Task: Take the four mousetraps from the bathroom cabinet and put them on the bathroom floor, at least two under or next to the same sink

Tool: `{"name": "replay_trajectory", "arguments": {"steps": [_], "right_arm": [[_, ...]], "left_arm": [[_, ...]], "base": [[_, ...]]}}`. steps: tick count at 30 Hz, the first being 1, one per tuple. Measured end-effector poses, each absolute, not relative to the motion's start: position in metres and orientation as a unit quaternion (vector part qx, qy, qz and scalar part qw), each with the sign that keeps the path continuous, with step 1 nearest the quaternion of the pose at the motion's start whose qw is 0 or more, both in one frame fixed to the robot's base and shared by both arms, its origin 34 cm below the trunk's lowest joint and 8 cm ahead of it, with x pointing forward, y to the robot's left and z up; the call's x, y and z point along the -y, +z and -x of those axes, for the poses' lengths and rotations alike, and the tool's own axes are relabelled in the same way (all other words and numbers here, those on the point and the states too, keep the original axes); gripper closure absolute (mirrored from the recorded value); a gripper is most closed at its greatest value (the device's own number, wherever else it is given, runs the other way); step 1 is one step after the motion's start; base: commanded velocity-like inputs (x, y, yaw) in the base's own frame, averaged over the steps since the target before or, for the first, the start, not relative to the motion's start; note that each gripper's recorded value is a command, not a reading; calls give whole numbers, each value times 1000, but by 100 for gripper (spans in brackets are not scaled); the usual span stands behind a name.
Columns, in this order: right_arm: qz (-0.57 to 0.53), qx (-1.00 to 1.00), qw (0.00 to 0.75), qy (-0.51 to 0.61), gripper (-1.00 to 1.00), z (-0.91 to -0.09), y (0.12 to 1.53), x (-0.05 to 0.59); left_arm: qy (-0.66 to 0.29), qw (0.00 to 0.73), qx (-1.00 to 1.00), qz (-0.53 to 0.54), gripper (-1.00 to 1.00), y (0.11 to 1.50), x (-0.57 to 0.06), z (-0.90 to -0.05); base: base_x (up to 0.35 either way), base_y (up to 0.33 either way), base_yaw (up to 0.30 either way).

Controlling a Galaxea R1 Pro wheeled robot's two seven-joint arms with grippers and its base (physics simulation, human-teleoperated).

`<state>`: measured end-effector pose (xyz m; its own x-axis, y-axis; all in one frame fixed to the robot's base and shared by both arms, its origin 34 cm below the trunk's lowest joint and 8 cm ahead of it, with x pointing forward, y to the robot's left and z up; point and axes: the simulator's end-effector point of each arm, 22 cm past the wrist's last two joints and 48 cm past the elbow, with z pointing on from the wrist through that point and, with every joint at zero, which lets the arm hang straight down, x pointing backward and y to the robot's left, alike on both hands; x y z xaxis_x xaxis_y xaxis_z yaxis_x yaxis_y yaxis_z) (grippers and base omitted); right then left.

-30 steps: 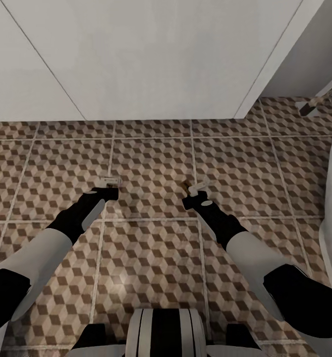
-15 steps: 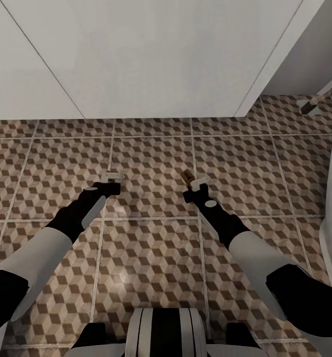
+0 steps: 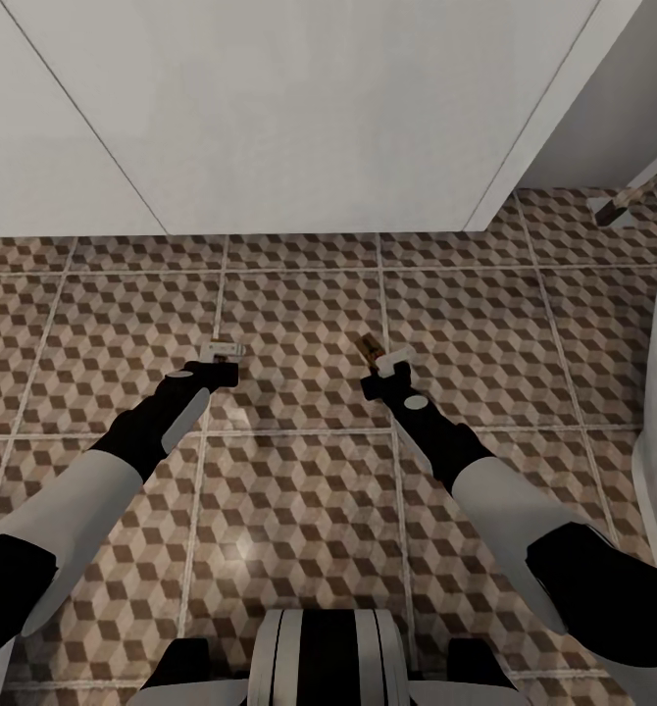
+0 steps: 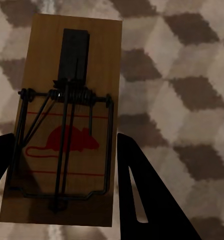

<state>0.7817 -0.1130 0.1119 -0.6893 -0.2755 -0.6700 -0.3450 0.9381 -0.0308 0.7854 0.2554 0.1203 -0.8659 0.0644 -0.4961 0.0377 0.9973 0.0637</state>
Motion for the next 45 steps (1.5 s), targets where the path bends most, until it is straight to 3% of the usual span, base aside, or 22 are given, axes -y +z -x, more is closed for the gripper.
{"name": "replay_trajectory", "arguments": {"steps": [45], "right_arm": [[165, -923, 342, 56, 100, -765, 72, 110]], "left_arm": [[39, 223, -972, -63, 100, 66, -248, -749]], "base": [[0, 0, 0]]}}
